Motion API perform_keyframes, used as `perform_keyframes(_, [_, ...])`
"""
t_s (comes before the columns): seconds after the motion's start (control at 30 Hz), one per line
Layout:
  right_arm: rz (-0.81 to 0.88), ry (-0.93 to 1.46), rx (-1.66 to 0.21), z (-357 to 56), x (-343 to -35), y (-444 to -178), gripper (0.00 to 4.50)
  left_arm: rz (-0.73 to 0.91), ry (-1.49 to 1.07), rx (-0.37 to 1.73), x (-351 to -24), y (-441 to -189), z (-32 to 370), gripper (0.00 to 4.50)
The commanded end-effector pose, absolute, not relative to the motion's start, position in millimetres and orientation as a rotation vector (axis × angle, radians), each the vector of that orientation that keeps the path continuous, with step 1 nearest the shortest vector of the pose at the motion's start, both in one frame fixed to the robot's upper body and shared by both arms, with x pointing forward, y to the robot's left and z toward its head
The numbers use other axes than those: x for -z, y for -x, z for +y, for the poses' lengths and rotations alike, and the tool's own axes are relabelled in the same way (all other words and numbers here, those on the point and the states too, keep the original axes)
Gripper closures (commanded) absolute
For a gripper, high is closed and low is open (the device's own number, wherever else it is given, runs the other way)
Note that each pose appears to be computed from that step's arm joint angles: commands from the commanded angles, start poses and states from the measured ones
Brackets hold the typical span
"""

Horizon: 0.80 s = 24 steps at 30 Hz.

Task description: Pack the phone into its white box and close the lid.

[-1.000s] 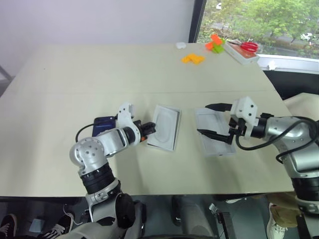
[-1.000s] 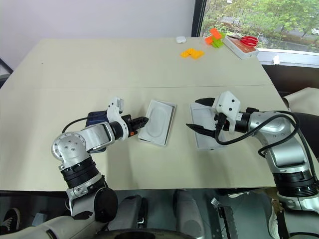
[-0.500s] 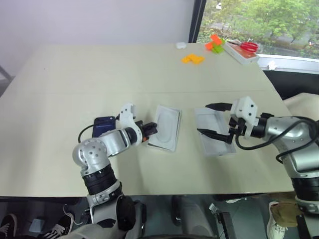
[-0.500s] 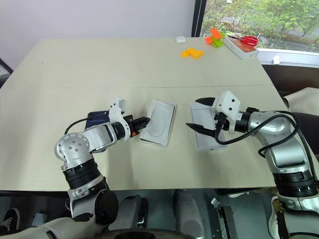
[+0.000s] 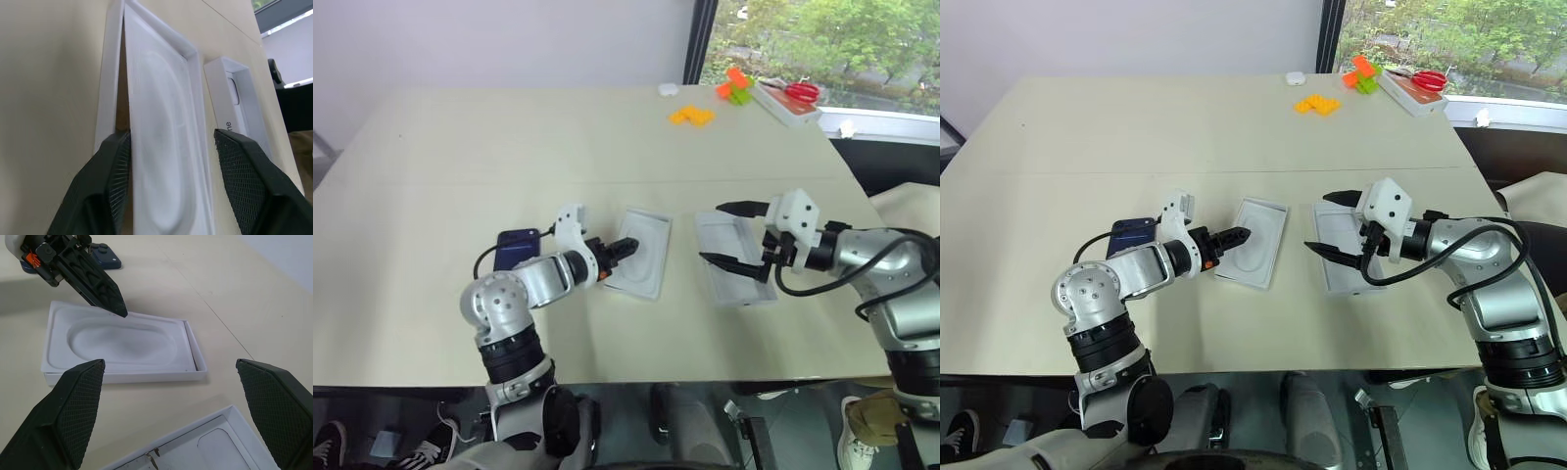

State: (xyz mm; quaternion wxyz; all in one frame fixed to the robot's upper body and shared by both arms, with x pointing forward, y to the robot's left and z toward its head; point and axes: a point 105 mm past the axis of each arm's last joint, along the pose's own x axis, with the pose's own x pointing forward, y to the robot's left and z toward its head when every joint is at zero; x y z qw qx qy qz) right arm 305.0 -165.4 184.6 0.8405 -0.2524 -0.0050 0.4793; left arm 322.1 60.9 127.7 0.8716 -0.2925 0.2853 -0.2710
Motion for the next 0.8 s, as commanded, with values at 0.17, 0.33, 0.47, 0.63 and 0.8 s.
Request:
perform_keyframes(0.17, [-0.059, 0.546, -1.009, -162, -195, -303, 0.00, 0.498, 0.577, 0.582, -161, -326, 71, 1.58])
perform_keyframes(0.33, [-0.059, 0.545, -1.011, -162, -195, -304, 0.00, 0.481, 0.530, 0.600, -165, -322, 78, 1.58])
perform_keyframes(0.47, [-0.059, 0.546, -1.010, -162, -194, -305, 0.00, 0.483, 0.491, 0.611, -164, -320, 83, 1.58])
perform_keyframes(0.63, [-0.065, 0.547, -1.013, -159, -195, -307, 0.00, 0.536, 0.495, 0.661, -151, -311, 66, 3.38])
perform_keyframes(0.8, [-0.070, 0.550, -1.013, -158, -196, -308, 0.00, 0.597, 0.493, 0.648, -137, -312, 60, 4.47])
